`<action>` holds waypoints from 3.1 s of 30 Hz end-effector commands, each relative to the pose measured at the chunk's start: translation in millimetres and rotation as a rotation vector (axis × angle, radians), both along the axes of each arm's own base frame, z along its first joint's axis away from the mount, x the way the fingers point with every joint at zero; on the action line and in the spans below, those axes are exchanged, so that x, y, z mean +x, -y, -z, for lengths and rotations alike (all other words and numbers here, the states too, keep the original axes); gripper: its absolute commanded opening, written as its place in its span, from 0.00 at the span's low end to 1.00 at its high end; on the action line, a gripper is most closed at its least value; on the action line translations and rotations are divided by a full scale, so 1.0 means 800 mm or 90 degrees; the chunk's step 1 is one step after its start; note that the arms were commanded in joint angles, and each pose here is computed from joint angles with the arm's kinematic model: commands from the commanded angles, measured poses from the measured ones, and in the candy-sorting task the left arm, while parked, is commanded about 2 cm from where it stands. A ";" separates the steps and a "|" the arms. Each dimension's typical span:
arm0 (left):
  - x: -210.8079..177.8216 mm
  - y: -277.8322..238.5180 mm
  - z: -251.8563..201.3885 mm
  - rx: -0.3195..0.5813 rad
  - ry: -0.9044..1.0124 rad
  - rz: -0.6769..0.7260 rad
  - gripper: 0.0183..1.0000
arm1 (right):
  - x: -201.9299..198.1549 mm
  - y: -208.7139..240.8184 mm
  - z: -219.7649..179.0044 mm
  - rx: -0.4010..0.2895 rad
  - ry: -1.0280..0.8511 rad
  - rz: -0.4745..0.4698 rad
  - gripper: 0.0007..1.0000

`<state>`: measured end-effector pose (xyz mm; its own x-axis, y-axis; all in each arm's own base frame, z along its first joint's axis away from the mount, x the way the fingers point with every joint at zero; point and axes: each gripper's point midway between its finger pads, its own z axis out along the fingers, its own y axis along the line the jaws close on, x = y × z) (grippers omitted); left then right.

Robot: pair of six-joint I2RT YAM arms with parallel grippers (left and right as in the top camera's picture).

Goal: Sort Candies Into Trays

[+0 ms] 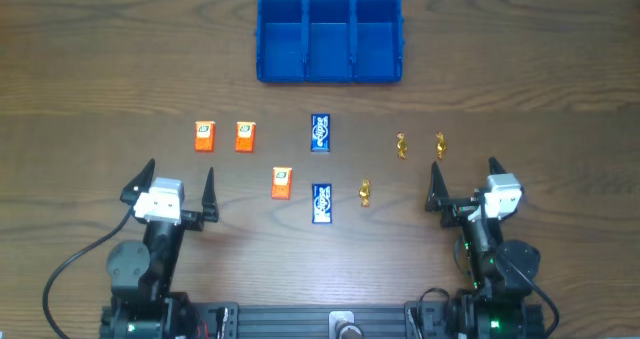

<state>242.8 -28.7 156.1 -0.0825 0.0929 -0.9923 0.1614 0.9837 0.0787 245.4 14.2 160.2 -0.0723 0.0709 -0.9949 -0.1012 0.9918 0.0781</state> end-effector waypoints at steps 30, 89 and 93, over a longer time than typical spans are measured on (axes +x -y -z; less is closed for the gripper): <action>-0.050 -0.014 -0.113 -0.054 -0.019 -0.044 1.00 | 0.000 0.002 0.000 0.003 0.001 0.007 1.00; 0.151 -0.017 0.196 0.002 -0.762 -0.083 0.66 | 0.000 0.002 0.000 0.003 0.001 0.007 1.00; 0.151 -0.015 0.198 0.000 -0.764 -0.084 0.60 | 0.000 0.002 0.000 0.003 0.001 0.007 1.00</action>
